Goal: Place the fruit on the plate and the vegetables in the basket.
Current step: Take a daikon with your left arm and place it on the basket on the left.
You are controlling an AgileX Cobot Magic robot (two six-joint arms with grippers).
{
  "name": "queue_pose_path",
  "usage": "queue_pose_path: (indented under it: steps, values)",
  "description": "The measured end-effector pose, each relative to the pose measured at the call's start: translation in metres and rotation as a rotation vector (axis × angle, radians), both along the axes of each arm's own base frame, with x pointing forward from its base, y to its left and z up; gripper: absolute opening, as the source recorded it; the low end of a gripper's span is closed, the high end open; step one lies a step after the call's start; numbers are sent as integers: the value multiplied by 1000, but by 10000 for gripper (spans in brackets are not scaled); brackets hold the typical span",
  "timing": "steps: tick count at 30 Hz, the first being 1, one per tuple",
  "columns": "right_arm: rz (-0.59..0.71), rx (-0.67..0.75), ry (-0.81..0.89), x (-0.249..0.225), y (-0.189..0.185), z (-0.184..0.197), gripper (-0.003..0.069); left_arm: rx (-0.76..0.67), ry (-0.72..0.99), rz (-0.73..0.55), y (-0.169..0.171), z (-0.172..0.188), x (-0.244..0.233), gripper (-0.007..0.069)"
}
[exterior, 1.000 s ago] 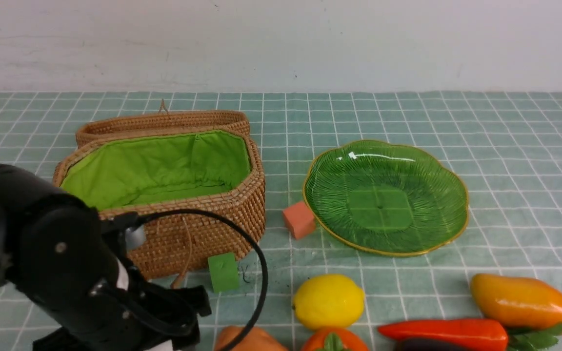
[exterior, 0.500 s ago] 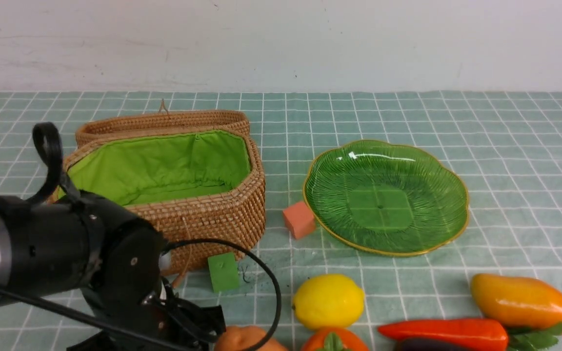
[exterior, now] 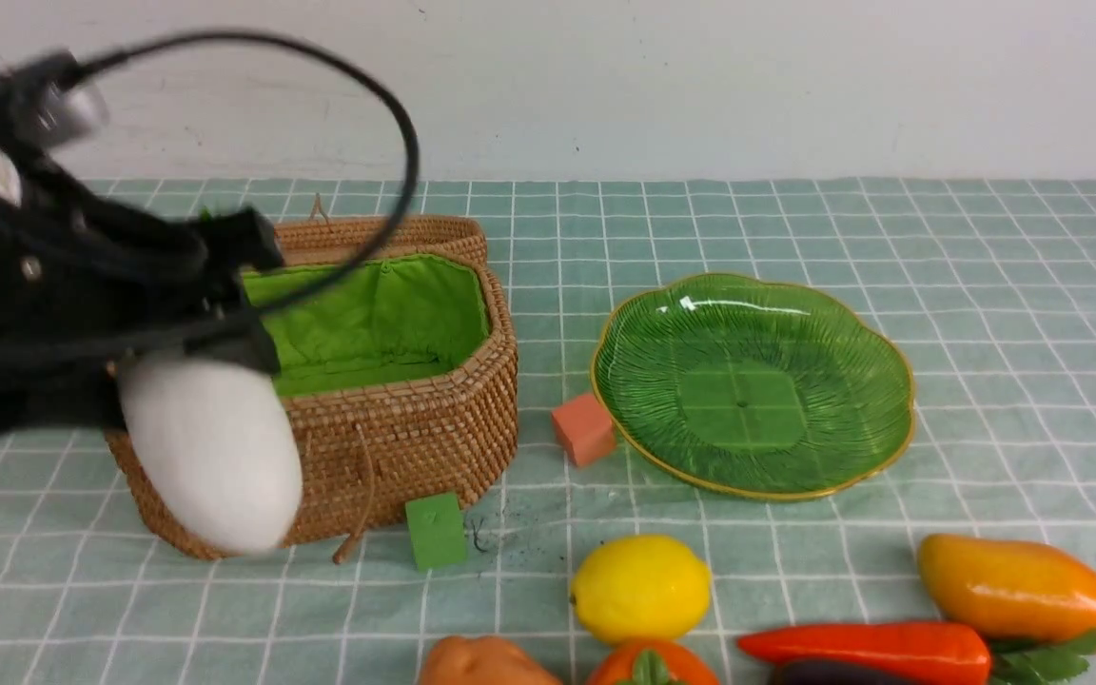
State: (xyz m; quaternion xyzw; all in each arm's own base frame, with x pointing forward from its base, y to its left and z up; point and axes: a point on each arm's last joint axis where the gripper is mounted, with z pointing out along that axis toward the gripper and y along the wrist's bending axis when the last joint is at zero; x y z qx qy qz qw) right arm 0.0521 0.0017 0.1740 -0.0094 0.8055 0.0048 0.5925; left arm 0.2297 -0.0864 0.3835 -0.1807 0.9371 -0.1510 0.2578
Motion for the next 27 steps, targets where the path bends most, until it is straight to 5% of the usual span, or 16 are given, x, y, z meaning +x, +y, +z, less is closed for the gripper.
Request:
queue_pose_path:
  steps: [4, 13, 20, 27]
  values:
    - [0, 0, 0, 0, 0, 0, 242, -25, -70, 127, 19, 20, 47, 526]
    - [0, 0, 0, 0, 0, 0, 242, -86, 60, 322, 12, -45, 149, 526]
    - [0, 0, 0, 0, 0, 0, 242, -89, 60, 328, 10, -49, 161, 600]
    - [0, 0, 0, 0, 0, 0, 242, 15, 79, 191, 12, -42, 152, 659]
